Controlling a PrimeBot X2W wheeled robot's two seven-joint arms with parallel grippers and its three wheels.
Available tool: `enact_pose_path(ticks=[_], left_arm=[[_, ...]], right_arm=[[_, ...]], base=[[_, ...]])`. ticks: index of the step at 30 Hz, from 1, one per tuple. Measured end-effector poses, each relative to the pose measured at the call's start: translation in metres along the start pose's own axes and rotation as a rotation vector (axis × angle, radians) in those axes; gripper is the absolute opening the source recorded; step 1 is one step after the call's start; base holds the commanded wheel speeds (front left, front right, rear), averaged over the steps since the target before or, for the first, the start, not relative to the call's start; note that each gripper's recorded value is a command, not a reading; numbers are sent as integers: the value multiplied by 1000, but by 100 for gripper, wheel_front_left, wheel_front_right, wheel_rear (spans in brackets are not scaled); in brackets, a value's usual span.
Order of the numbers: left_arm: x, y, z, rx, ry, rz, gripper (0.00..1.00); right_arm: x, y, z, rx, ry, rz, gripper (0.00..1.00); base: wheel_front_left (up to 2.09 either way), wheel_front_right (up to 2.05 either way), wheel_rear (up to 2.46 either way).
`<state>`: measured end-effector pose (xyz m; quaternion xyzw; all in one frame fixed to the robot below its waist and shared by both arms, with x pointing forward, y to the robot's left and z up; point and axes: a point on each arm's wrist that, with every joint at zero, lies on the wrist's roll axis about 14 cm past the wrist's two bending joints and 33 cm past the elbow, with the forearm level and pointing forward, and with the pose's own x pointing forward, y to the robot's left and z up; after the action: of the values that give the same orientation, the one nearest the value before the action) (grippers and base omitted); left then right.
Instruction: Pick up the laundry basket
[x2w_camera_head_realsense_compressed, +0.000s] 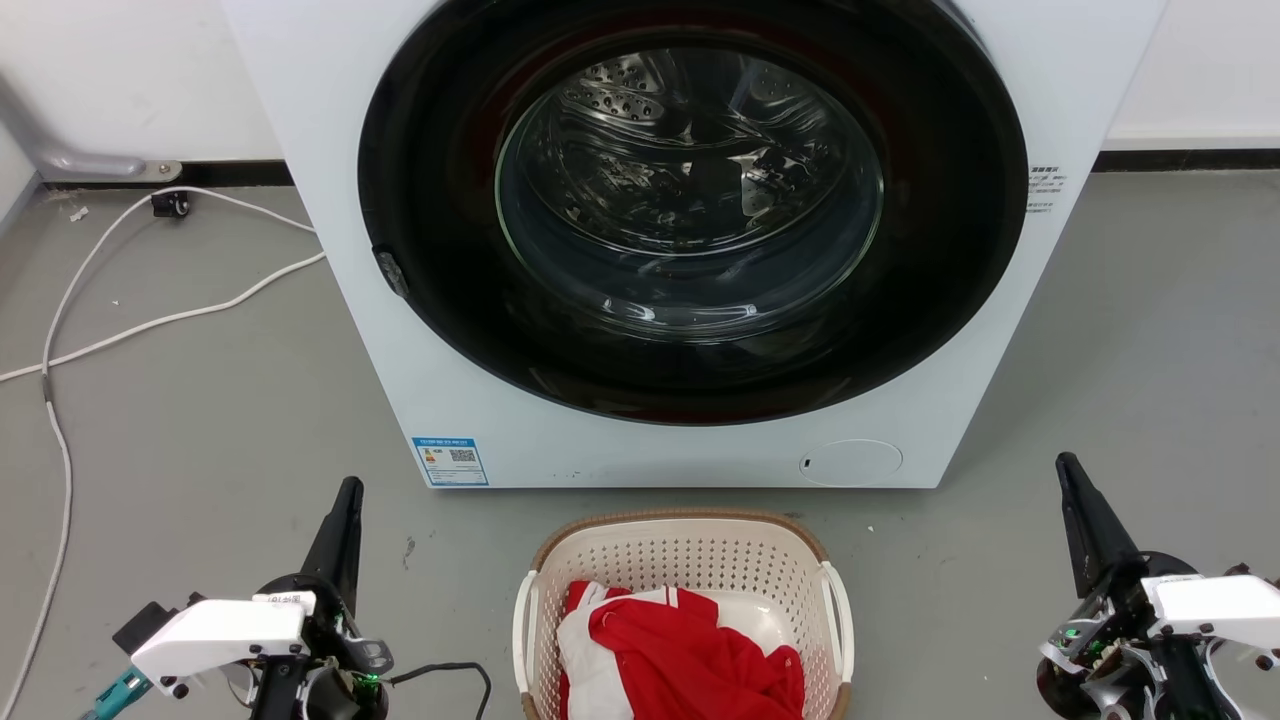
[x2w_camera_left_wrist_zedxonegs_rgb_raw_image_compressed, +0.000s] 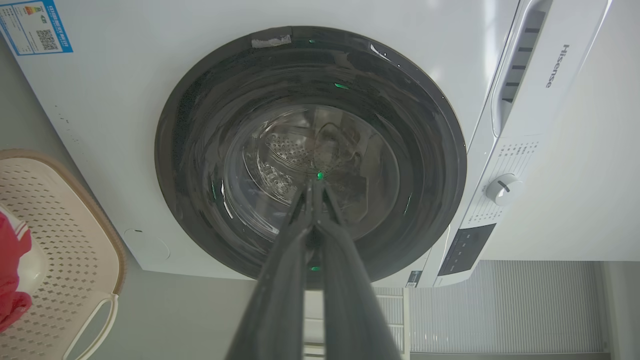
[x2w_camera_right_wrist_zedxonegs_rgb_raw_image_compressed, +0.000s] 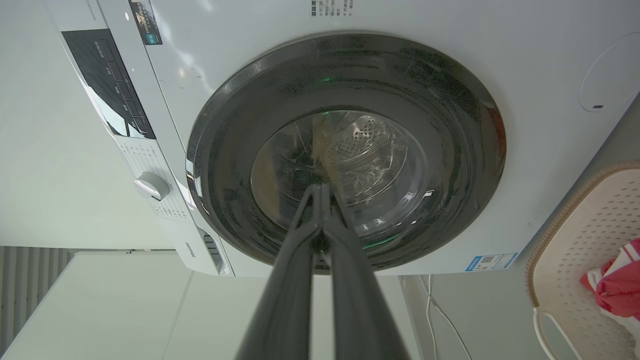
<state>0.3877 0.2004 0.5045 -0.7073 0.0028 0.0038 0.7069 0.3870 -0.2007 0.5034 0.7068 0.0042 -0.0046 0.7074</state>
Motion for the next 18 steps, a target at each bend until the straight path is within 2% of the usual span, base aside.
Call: enact_pose_path(ticks=[1, 2, 7, 12, 18], left_arm=[[0, 0, 0, 0, 0, 0, 0], [0, 0, 0, 0, 0, 0, 100], [-8, 18, -2, -8, -2, 52, 100], [-7, 15, -8, 4, 0, 44, 100], [-6, 9, -12, 71, 2, 25, 100]], right_arm=[[0, 0, 0, 0, 0, 0, 0], [0, 0, 0, 0, 0, 0, 100], [-9, -18, 0, 6, -7, -53, 100], [-8, -14, -1, -3, -19, -39, 100], [-10, -14, -2, -74, -25, -41, 100]], base=[[0, 0, 0], [0, 0, 0], [0, 0, 0], [0, 0, 0], [0, 0, 0]])
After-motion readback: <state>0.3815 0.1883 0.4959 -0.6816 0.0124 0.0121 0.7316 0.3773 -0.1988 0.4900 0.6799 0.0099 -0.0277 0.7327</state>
